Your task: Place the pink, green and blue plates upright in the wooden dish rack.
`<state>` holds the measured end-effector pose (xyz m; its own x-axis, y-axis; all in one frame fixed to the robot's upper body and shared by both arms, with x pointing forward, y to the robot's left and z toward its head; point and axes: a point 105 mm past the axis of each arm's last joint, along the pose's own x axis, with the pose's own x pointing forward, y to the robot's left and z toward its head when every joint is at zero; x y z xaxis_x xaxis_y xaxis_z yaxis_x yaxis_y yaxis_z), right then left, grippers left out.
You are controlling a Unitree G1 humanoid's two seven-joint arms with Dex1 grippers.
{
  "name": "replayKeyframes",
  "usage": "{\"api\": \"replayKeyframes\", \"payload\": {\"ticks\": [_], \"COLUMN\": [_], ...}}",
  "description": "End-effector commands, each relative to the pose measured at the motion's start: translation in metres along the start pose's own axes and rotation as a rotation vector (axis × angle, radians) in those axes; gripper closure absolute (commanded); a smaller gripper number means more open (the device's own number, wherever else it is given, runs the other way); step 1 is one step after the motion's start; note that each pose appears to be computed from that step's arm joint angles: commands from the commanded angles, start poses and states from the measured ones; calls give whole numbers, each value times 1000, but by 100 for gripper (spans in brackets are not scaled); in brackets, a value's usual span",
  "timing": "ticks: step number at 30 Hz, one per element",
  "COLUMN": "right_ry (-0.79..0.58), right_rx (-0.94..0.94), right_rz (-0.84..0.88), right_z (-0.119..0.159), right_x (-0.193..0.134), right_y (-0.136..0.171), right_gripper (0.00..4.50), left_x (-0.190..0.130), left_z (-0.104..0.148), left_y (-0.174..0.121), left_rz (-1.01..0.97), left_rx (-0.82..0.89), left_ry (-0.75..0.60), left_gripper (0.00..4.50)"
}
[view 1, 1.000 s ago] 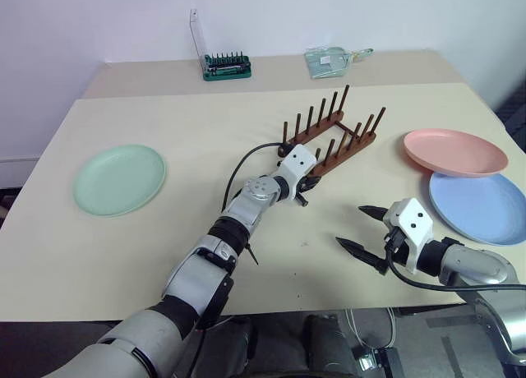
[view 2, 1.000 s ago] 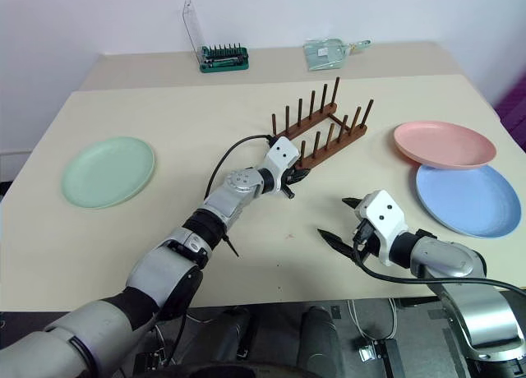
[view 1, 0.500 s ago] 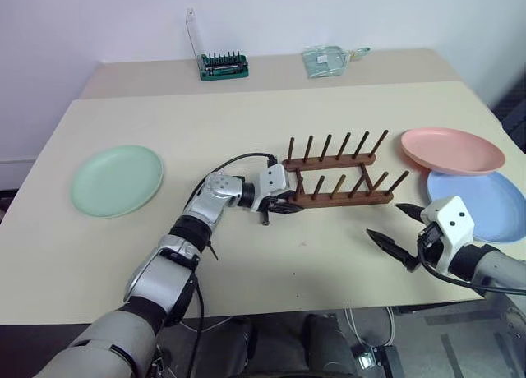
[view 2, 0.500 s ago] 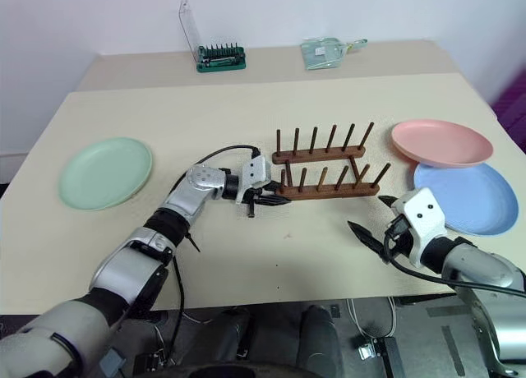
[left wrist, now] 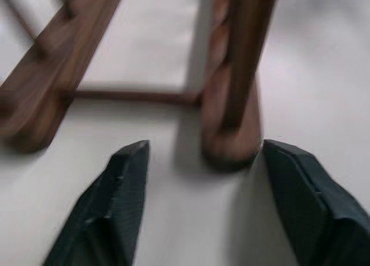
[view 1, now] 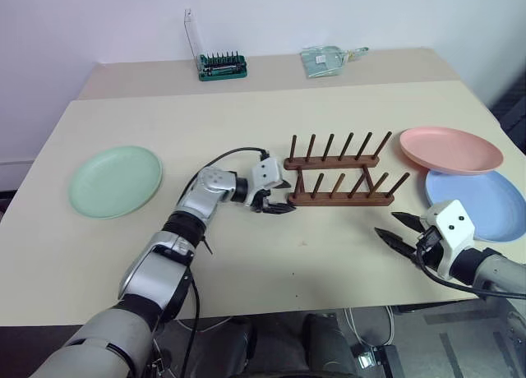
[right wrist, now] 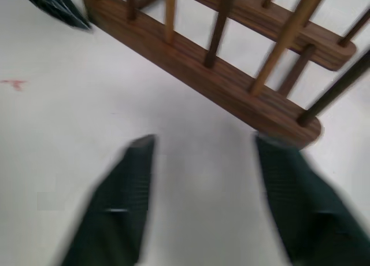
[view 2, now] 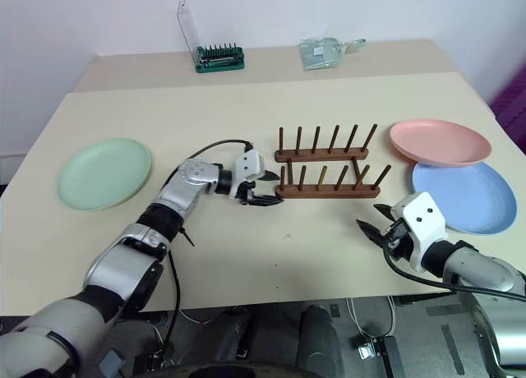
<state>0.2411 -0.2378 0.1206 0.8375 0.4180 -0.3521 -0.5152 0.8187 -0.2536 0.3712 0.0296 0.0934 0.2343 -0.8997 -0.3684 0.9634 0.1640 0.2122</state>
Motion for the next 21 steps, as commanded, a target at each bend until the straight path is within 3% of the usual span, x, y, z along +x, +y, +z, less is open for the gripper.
{"api": "replayKeyframes", "payload": {"ticks": [1,2,4,7,8,14,21], "right_ry": [13,30,66,120,141,175,158], "right_rx": [-37,-36,-43,-73,-92,-182,-244], "right_rz": [-16,-22,-37,-33,-33,-93,-155], "right_z": [0,-3,-10,-20,-24,-26,-13], "right_x": [-2,-1,2,11,15,42,67], "right_y": [-5,-7,-12,-13,-13,-25,-45], "right_gripper": [399,447,450,450,450,450,450], "left_x": [-20,-26,-30,-20,-13,21,37], "left_z": [5,6,11,23,24,22,5], "left_y": [-5,-13,-31,-54,-58,-65,-28], "left_rz": [-10,-42,-112,-174,-161,-49,262], "left_rx": [-33,-44,-45,-37,-11,23,-39], "left_ry": [-38,-52,-60,-64,-48,5,107], "left_gripper": [153,179,251,418,447,447,447]}}
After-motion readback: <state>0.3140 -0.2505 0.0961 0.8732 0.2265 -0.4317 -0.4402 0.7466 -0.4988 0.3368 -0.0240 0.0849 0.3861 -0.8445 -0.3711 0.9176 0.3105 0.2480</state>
